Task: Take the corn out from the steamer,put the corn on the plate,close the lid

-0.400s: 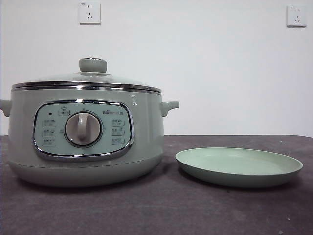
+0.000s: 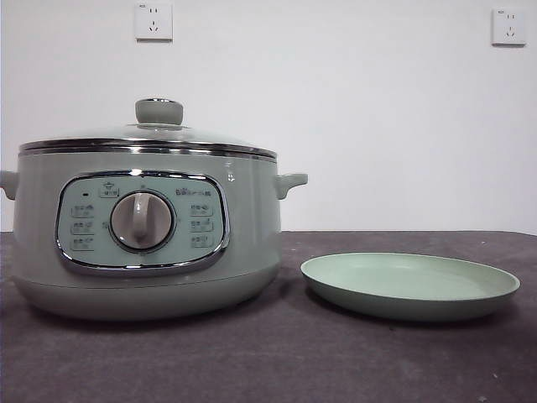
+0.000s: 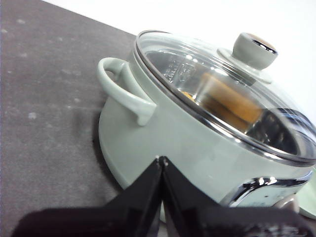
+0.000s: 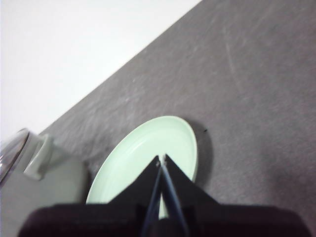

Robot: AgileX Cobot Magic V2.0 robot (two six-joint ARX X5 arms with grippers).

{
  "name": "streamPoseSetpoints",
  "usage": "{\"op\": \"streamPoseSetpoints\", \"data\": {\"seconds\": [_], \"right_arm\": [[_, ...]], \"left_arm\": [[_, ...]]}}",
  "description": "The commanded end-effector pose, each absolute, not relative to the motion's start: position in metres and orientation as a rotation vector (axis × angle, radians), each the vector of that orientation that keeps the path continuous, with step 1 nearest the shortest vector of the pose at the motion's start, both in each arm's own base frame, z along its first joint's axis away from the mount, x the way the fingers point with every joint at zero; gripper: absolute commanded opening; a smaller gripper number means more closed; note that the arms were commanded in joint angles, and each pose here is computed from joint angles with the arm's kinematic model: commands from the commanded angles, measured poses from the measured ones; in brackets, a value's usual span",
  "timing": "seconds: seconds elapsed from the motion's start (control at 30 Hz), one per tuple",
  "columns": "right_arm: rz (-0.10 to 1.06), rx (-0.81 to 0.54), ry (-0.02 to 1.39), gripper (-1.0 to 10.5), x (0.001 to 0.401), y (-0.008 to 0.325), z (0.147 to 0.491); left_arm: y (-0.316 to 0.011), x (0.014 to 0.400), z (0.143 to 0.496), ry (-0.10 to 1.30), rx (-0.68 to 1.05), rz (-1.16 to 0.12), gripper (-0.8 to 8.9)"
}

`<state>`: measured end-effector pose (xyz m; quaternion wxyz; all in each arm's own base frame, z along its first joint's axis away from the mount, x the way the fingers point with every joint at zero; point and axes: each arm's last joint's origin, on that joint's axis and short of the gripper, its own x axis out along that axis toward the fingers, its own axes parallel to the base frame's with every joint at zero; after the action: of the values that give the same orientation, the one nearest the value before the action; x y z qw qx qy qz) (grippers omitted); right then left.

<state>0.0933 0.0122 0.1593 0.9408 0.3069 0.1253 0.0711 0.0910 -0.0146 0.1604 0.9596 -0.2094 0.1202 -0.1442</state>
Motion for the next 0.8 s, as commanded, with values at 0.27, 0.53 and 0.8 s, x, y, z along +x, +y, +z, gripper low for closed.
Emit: {"op": "streamPoseSetpoints", "data": {"seconds": [0.27,0.53,0.8], "right_arm": [[0.206,0.411,0.247,-0.2,0.097,0.014,0.237],[0.237,0.242,0.345,-0.2,0.120,0.017,0.304],[0.531,0.159,0.499,-0.2,0.149,0.027,0.348]], "left_arm": [[-0.012,0.082,0.230,0.206,-0.333,-0.261,-0.08],[-0.014,0.102,0.288,0.296,-0.177,-0.278,-0.07],[-0.021,0.133,0.335,0.455,-0.129,-0.441,-0.03]]}}
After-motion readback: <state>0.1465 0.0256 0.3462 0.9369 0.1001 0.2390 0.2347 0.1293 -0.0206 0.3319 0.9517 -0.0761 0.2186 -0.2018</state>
